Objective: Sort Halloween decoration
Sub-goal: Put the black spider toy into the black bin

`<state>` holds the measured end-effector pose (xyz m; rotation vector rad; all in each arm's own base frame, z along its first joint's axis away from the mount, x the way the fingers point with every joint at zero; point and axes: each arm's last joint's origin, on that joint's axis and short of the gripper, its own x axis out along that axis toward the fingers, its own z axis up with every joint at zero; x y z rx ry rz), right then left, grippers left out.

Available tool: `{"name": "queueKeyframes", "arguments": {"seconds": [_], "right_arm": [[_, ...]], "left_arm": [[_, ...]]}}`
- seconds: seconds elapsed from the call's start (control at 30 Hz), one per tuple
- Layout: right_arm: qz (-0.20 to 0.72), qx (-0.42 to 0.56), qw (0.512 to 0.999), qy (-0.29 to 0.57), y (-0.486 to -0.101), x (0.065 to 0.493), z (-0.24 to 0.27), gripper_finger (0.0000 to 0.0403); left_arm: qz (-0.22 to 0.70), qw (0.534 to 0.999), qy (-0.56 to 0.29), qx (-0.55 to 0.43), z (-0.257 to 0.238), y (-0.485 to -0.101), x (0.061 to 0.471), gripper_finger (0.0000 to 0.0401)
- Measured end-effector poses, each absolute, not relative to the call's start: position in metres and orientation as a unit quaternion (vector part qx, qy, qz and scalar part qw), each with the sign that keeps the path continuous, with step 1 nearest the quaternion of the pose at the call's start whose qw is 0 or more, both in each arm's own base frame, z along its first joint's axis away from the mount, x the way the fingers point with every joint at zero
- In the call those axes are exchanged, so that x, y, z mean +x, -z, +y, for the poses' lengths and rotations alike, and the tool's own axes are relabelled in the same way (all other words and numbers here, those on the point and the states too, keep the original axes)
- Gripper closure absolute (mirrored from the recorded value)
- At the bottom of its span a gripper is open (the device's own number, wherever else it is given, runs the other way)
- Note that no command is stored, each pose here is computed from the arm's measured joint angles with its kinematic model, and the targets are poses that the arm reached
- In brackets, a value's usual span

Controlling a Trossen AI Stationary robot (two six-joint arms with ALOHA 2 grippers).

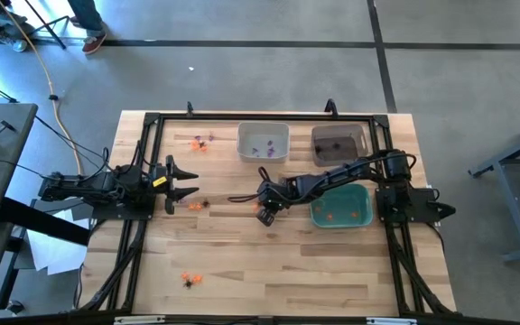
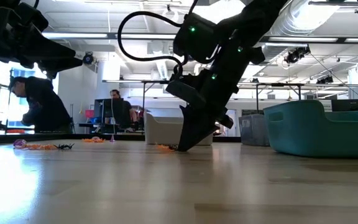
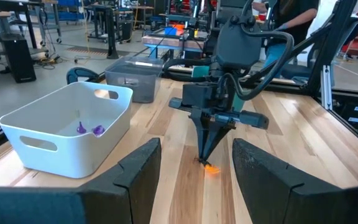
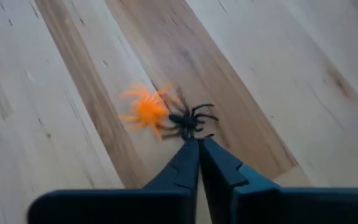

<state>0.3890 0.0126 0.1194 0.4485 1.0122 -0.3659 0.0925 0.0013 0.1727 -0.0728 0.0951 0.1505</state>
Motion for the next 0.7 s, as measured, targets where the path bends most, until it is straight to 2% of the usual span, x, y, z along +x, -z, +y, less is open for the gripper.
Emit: {"name": "queueKeyframes", "arguments": {"seconds": [0.43,0.7], "right_arm": [[0.472,0.214,0.838,0.170,-0.121,0.390,0.013,0.0398],[0.461,0.118,0.863,0.173,-0.160,0.403,0.027,0.0377]], "left_arm": [[0.048,0.995,-0.075,-0.036,0.001,-0.173,0.092,0.0215],[0.048,0.995,-0.075,-0.036,0.001,-0.173,0.092,0.0215]]}}
